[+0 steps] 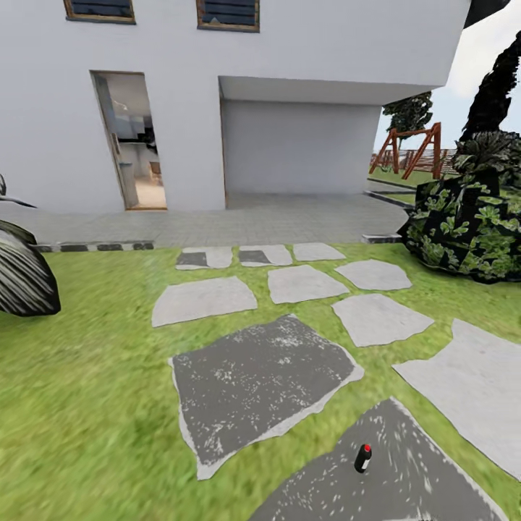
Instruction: In the garden, pick up the pesticide atomizer on the floor and spray pesticide onto both trees until each tree trunk is fully covered.
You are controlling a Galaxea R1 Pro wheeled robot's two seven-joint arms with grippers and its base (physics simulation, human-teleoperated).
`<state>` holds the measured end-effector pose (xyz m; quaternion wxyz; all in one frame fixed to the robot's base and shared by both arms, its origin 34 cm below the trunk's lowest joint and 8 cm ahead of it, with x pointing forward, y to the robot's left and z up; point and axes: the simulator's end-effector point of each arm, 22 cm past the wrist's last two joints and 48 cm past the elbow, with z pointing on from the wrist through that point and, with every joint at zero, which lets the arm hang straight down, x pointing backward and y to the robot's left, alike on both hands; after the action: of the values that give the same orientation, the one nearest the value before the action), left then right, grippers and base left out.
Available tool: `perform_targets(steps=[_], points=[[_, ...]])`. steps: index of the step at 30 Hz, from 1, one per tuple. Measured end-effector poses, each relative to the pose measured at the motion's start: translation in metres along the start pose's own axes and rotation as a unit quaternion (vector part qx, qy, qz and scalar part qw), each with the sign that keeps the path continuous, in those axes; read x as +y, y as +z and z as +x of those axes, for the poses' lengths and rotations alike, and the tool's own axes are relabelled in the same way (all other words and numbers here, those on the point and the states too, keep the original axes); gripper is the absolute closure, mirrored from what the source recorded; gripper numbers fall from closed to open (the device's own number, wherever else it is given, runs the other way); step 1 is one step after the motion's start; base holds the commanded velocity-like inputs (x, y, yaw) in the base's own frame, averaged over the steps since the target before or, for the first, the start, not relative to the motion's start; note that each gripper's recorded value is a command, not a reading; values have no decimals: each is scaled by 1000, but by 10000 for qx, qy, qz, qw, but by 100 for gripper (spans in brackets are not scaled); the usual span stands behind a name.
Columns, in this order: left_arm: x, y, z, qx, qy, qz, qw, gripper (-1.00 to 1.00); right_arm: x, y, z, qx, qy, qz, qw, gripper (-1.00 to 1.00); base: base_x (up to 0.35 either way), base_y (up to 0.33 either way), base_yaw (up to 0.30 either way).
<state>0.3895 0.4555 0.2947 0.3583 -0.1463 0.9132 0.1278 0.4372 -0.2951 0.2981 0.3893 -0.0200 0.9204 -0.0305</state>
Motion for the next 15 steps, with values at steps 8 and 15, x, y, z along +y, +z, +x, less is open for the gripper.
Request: perform_targets(steps=[8,15], points=[[-1,0,0,0,2,9,10000,-100,1,0,0,1,1,-3,10000,-100,38,289,-300],[-1,0,1,4,3,10,10000,-100,0,0,0,1,0,-4,10000,-100,0,130,-300]])
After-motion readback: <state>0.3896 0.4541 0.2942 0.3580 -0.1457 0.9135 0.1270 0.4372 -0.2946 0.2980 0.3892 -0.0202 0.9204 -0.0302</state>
